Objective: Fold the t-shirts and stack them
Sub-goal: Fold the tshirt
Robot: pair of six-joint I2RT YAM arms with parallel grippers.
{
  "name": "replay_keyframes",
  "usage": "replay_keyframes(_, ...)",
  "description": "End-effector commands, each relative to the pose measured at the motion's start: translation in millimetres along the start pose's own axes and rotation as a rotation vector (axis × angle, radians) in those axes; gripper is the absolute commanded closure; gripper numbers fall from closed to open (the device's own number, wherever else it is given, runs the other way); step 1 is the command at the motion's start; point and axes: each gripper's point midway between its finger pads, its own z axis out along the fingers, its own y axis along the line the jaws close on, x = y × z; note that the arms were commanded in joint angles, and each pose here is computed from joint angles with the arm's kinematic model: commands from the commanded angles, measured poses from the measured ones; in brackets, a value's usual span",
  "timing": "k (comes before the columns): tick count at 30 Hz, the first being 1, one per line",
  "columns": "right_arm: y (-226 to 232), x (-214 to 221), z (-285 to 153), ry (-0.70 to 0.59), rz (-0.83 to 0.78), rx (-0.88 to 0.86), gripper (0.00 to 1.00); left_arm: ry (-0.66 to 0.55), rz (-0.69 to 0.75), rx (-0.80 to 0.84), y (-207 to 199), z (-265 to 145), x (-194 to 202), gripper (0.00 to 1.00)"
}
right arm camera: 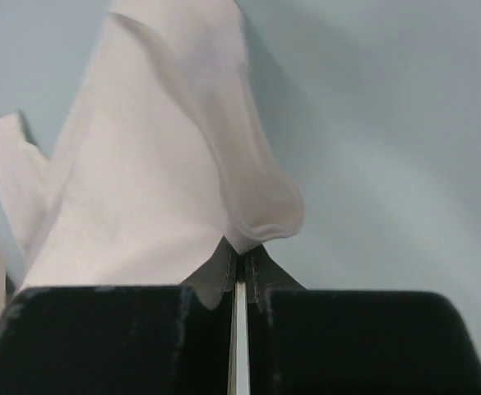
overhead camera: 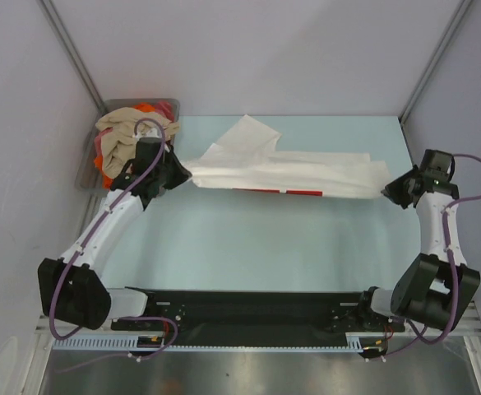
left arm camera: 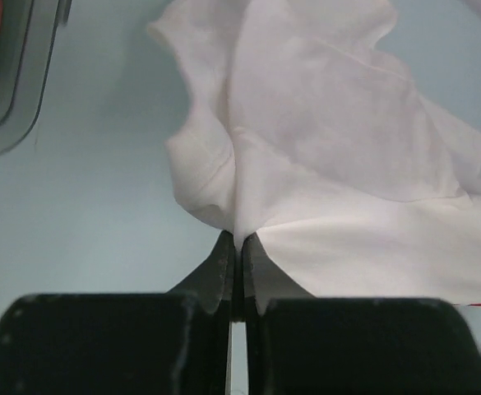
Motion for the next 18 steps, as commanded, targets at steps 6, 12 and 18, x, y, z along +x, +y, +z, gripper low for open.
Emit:
replay_keyframes(6, -99, 87, 11, 0.129, 0.087, 0.195, 1.0, 0.164, -0.019, -0.185, 95, -11, 103, 0.83)
replay_keyframes(12, -127, 106, 10, 0.148, 0.136, 0.252, 1.0, 0.219, -0.046, -0.225, 123, -21, 142, 0.73)
replay_keyframes(18, -147, 110, 6, 0.14, 0.18, 0.307, 0.98, 0.239, -0.068, -0.258, 139, -33, 162, 0.62)
